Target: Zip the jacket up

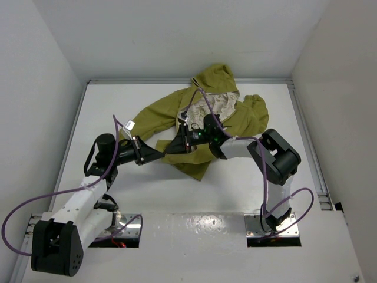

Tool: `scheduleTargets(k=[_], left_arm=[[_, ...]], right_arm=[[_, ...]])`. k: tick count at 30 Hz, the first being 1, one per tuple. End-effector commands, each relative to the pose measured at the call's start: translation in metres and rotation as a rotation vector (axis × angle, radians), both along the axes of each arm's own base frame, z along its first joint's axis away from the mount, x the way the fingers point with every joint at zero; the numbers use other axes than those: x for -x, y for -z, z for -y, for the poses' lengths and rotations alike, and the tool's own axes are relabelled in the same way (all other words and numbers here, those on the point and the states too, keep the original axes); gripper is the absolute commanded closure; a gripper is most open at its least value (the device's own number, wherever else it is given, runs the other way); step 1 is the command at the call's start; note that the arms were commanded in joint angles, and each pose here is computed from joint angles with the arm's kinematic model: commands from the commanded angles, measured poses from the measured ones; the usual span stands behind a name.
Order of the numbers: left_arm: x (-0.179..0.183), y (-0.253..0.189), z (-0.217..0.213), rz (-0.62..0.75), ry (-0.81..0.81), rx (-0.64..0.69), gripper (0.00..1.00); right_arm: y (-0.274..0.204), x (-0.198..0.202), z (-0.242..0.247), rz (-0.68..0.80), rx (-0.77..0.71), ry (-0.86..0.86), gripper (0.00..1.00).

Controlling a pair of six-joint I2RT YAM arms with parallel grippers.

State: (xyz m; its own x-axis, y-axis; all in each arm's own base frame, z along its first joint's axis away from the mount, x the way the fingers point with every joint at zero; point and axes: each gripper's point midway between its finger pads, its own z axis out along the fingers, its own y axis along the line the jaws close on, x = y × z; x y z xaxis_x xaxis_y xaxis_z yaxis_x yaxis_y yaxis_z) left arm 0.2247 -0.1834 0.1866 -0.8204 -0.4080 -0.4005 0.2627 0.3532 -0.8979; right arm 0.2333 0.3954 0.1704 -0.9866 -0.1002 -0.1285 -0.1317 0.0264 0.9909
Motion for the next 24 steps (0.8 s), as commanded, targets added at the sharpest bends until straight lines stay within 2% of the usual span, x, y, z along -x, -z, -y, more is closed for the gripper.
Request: scheduleTargets(k=[1,2,3,9,15,24], left_arm=[[-0.013,-0.004,-0.007,0.032,-0.056,-0.015,1.0],[-0.013,-0.004,-0.007,0.032,-0.056,-0.015,1.0],[-0.014,-0.001,-0.008,0.029,-0.063,-0.024,1.0],[-0.017,-0.011,-0.012,0.088,-0.069,-0.087,1.0],[-0.005,-0.047,-0.018,0.225,-0.087,-0.093,1.0],[-0.001,-0.062,-0.037,0.219,-0.111,-0.105,1.0]], right_arm=[[-0.024,0.023,-0.002,0.084,-0.084,-0.096,0.89],[-0.025,0.025,-0.002,0.087,-0.085,-0.099,0.99],[-0.023,0.024,-0.001,0.075,-0.075,-0.096,1.0],[-0.019,0.011,0.008,0.068,-0.055,-0.053,1.0],[-0.002,-0.016,0.024,0.009,-0.007,0.039,1.0],[0.009,-0.069,0.058,-0.024,0.02,0.166,1.0]])
